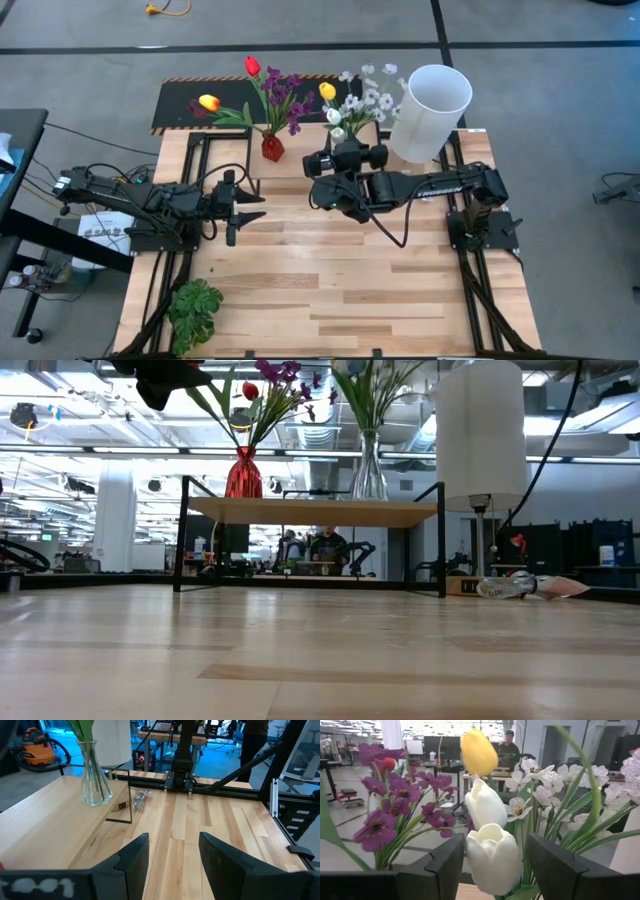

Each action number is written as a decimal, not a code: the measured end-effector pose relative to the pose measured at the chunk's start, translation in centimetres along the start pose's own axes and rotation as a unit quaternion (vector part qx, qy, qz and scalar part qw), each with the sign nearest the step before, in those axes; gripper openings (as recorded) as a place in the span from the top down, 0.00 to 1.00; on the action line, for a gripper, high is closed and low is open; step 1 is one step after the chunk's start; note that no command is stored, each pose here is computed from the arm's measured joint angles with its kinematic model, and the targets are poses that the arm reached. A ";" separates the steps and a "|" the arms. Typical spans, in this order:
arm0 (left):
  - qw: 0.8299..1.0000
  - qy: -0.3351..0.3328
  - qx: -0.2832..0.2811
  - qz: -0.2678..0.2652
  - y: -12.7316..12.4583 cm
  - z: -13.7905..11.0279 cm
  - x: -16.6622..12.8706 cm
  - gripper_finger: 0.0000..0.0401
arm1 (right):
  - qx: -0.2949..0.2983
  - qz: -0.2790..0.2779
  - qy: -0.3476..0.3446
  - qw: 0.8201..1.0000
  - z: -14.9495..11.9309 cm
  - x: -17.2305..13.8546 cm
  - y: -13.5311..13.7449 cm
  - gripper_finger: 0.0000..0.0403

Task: Pick and place flowers into a vace then onto a shelf
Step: Return to Home Position

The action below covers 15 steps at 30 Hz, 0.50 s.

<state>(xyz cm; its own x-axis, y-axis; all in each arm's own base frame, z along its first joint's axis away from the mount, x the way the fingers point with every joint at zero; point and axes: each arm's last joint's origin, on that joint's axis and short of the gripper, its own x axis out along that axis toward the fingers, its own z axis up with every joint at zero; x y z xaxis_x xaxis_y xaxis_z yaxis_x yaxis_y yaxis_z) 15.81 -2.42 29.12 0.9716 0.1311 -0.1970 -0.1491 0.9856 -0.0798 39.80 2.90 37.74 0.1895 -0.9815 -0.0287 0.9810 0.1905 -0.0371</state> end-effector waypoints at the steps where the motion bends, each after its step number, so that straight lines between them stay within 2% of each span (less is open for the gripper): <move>1: 1.000 0.000 0.000 0.000 0.0 0.0 0.0 0.60 | 0.000 0.002 0.000 1.000 0.0 -0.2 0.0 0.49; 10: 1.000 0.000 0.000 0.000 0.0 0.0 0.0 0.60 | -0.019 0.029 -0.003 0.999 -0.1 -2.5 0.2 0.49; 15: 1.000 0.000 0.000 0.000 0.0 0.0 0.0 0.60 | -0.038 0.025 -0.015 0.999 -0.2 -3.8 0.0 0.49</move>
<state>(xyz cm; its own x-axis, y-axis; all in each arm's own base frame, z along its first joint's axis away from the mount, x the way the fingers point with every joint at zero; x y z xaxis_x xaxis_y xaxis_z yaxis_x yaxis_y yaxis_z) 15.81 -2.41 29.12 0.9716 0.1314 -0.1969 -0.1496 0.9855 -0.0802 39.07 6.59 37.61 0.2402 -0.9707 -0.0016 0.9645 0.2389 -0.1127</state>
